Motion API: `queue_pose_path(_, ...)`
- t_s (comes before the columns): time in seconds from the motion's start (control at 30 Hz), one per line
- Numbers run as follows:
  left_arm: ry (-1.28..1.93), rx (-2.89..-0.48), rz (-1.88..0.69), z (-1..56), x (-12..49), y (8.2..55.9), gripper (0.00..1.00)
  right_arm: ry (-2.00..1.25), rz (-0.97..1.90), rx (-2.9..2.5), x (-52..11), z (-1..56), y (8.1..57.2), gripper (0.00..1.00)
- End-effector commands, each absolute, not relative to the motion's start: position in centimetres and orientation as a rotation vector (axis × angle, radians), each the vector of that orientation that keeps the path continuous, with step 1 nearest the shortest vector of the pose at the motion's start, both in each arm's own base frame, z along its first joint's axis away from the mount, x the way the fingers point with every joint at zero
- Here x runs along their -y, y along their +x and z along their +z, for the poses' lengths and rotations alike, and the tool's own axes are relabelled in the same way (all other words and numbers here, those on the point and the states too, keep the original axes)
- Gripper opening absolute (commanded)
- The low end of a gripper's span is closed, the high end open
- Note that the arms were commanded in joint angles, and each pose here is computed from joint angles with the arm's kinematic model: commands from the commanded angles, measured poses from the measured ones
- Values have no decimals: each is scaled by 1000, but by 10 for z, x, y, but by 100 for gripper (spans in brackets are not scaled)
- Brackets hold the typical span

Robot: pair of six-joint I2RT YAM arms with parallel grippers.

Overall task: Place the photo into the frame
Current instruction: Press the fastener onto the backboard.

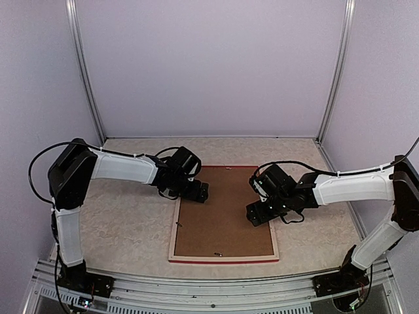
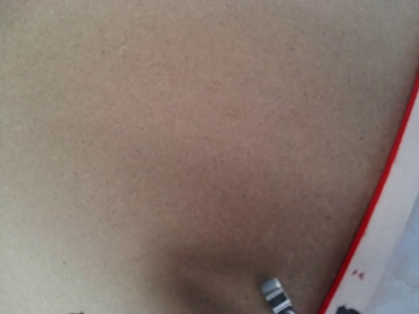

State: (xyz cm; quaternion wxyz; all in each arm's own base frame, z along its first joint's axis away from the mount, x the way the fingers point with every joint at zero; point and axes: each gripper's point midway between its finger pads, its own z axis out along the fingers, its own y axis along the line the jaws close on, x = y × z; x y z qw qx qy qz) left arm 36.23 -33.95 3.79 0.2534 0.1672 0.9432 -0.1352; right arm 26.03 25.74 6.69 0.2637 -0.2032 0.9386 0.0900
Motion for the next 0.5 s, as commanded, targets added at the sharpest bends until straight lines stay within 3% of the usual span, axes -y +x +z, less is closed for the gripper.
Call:
queue_pose_path(0.0,445,-2633,-359,39,325,339,95,-521,253,-2539,-254,67,261,82)
queue_pose_path(0.47,432,-2583,-325,78,307,306,98,-514,266,-2547,-254,65,259,82)
